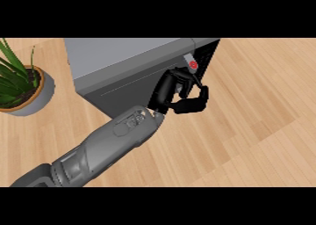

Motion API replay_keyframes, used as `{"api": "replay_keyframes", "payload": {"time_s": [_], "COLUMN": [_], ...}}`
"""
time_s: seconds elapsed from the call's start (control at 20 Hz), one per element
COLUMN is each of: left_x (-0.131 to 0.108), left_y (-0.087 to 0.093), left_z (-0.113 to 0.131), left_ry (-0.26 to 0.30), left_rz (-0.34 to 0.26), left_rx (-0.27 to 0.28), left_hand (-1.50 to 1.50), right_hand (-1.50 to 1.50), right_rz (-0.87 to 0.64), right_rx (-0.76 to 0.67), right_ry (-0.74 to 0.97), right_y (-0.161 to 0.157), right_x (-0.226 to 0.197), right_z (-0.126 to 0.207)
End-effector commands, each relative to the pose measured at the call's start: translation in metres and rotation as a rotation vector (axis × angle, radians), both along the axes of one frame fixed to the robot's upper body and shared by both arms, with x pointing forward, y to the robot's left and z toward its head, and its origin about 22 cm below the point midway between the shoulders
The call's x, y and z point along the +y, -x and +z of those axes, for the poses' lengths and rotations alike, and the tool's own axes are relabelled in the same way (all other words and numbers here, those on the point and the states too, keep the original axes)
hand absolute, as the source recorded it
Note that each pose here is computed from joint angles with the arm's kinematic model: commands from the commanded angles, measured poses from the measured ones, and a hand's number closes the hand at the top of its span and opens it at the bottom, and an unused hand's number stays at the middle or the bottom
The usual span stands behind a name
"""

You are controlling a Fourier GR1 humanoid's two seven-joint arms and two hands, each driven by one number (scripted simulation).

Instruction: Pick up the milk, place it into the microwave and close the microwave

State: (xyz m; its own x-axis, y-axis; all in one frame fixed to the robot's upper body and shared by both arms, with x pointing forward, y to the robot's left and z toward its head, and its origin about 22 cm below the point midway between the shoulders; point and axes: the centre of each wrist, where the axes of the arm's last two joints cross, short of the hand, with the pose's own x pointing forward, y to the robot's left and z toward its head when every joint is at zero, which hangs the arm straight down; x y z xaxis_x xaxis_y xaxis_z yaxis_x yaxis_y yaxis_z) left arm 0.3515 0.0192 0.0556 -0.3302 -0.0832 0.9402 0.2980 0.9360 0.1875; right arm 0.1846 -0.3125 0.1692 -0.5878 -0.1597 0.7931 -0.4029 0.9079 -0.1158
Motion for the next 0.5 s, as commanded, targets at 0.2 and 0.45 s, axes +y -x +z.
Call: {"api": "replay_keyframes", "payload": {"time_s": [0.2,0.45], "left_x": [-0.021,-0.013], "left_y": [-0.007,-0.016], "left_z": [0.011,0.004], "left_ry": [0.097,0.09], "left_rz": [0.163,0.254], "left_rx": [0.077,0.125], "left_hand": [1.5,1.5], "right_hand": [-1.5,-1.5], "right_rz": [-0.001,-0.035], "right_rx": [-0.005,-0.013], "right_ry": [-0.016,-0.031], "right_y": [-0.002,-0.001], "right_x": [-0.005,-0.014], "right_z": [0.008,0.012]}}
